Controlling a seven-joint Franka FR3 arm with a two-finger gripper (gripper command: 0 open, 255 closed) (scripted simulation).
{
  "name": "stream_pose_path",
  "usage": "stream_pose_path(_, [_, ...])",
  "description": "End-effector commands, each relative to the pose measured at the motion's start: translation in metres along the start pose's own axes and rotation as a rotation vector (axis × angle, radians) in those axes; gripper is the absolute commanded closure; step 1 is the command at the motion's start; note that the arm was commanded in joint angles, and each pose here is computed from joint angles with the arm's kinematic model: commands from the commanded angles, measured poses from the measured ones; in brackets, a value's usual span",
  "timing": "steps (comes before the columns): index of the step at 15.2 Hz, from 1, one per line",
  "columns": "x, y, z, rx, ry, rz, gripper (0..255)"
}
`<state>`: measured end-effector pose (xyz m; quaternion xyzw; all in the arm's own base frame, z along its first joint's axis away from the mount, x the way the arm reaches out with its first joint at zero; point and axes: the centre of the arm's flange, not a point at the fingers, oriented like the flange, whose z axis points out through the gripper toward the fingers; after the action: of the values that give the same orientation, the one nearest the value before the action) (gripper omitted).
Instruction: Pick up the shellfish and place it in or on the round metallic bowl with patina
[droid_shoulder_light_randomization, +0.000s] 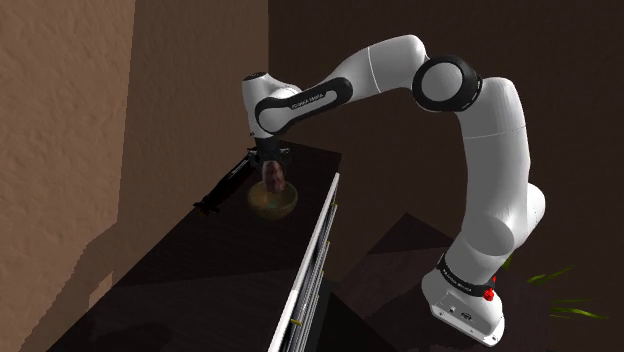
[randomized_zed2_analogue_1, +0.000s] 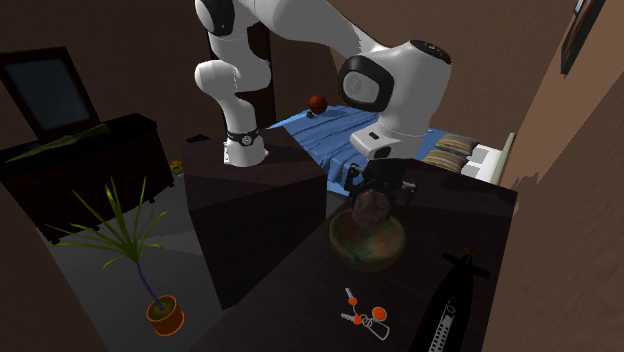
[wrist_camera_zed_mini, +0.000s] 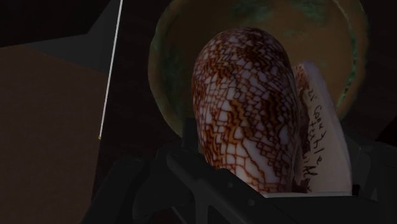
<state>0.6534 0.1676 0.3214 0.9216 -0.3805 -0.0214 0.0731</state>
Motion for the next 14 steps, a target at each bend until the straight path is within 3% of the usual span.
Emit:
stream_pose_path(1, [0.000,-0.001,0.011,0.001,0.000,0.000,255])
stream_pose_path(6, [0.000,-0.005,0.040,0.001,0.000,0.000,255])
stream_pose_path(14, [0.000,-0.005,0.040,0.001,0.000,0.000,255])
